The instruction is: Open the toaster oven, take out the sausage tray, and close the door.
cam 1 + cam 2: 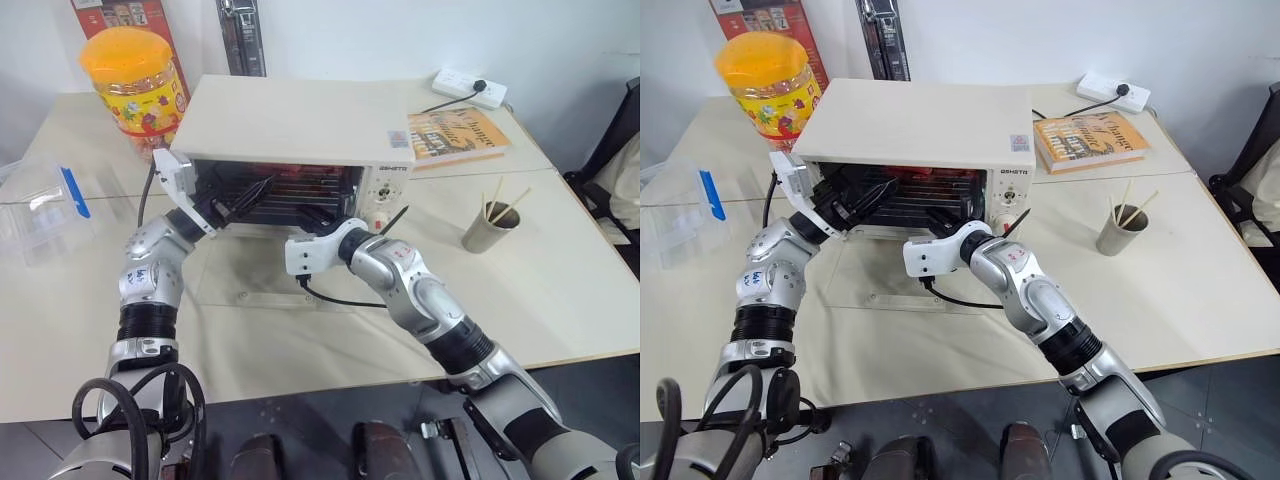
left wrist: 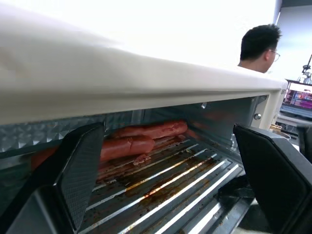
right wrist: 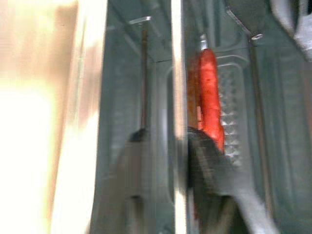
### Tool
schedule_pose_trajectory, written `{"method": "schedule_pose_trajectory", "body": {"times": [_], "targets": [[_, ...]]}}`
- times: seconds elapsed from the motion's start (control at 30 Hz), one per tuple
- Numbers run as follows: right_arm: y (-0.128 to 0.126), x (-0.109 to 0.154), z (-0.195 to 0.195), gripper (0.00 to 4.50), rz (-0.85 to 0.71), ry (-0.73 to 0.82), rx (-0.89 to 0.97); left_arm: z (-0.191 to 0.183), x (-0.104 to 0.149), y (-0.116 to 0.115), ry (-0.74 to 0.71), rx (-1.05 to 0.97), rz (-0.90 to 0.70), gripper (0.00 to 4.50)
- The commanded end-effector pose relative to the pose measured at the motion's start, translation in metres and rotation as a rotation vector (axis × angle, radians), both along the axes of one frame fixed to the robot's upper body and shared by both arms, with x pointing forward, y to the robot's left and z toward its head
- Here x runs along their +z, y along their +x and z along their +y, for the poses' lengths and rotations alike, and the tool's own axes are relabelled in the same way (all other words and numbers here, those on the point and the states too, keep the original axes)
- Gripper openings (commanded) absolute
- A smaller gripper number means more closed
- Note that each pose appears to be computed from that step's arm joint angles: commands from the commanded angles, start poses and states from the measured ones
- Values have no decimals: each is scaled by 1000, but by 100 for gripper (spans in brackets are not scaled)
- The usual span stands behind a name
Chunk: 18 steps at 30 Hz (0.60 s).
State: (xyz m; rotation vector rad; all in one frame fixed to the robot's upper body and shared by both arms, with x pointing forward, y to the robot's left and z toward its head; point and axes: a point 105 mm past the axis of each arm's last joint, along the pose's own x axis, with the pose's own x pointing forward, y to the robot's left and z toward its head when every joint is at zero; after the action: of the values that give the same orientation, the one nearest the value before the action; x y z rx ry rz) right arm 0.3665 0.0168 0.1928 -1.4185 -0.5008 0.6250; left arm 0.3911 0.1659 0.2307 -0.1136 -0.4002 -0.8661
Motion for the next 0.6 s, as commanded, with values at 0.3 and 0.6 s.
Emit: {"method": "schedule_pose_trajectory", "body": {"times": [0.3, 0.6], "targets": [[7, 11, 15, 198, -29, 14, -29, 18, 12, -13, 15, 21, -46, 450], [0, 14, 13, 5, -48, 19, -19, 18, 3, -31, 71, -54, -7, 450]]}}
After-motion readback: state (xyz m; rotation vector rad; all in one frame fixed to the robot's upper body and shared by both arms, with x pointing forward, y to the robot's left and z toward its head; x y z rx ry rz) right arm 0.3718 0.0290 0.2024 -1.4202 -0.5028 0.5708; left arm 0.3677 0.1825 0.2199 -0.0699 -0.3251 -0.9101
